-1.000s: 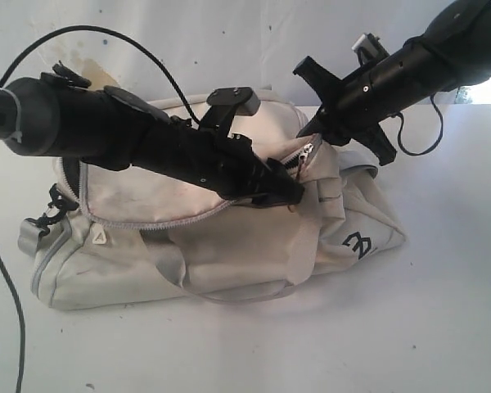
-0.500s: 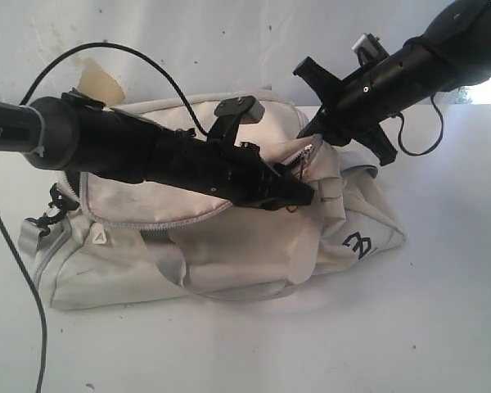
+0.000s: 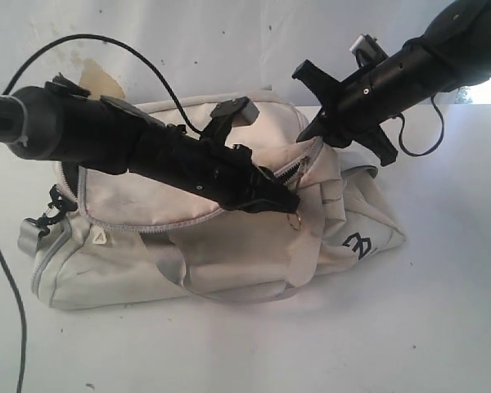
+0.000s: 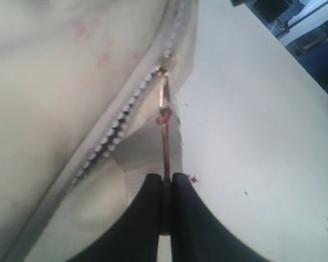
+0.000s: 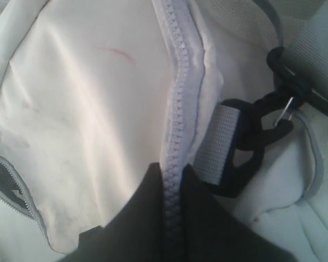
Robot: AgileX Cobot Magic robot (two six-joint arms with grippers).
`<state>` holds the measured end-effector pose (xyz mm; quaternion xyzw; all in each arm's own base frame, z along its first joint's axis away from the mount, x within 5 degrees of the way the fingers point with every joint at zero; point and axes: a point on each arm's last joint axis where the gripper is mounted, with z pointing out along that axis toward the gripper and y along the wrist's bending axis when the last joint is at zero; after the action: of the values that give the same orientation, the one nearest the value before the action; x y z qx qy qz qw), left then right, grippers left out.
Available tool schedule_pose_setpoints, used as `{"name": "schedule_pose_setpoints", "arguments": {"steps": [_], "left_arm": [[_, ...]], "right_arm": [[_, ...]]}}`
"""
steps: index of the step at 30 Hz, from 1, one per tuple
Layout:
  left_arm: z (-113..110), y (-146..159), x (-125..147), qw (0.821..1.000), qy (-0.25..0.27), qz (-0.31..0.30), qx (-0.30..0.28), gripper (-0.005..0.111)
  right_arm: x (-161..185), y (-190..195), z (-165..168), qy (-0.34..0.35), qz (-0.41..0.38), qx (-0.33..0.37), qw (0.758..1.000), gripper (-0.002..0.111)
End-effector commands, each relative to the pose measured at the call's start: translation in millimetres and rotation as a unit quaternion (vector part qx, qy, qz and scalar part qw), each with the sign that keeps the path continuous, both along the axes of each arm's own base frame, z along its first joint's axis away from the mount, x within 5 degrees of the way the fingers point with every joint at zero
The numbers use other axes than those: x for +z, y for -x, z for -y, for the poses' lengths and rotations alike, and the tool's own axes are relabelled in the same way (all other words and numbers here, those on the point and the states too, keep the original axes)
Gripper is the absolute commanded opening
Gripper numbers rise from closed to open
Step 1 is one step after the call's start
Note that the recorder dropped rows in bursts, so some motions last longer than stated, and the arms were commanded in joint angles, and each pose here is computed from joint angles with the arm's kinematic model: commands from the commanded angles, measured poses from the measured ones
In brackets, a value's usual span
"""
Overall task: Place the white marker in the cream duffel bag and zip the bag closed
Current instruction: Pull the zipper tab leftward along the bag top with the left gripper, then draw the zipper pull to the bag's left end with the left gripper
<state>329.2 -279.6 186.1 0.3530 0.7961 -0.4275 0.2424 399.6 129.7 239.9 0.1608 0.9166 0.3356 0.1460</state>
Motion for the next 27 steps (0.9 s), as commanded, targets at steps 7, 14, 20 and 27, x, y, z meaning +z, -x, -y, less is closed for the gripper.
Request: {"name": "schedule_pose_setpoints", "arguments": {"steps": [7,14,20,27], "left_arm": [[-30.8,11.5,33.3,0.997,-0.043,-0.031,-0.049,0.0],[-66.3,18.3,45.9,0.984,-0.162,-0.061,-0.042,0.0],[-126.6,26.3,63.3,0.967,-0.227,-0.106,0.041,0.0],[-216.4,46.6,77.0,0.946,-0.243,-0.12,0.177,0.0]], "right_arm": [[-0.2,-1.0,4.6,0.038,0.021,0.014,0.999,0.0],[-3.7,-0.8,9.9,0.084,0.03,0.033,0.995,0.0],[-6.3,-0.1,14.1,0.119,0.034,0.049,0.991,0.0],[-7.9,-0.4,17.8,0.148,0.041,0.059,0.986,0.0]]}}
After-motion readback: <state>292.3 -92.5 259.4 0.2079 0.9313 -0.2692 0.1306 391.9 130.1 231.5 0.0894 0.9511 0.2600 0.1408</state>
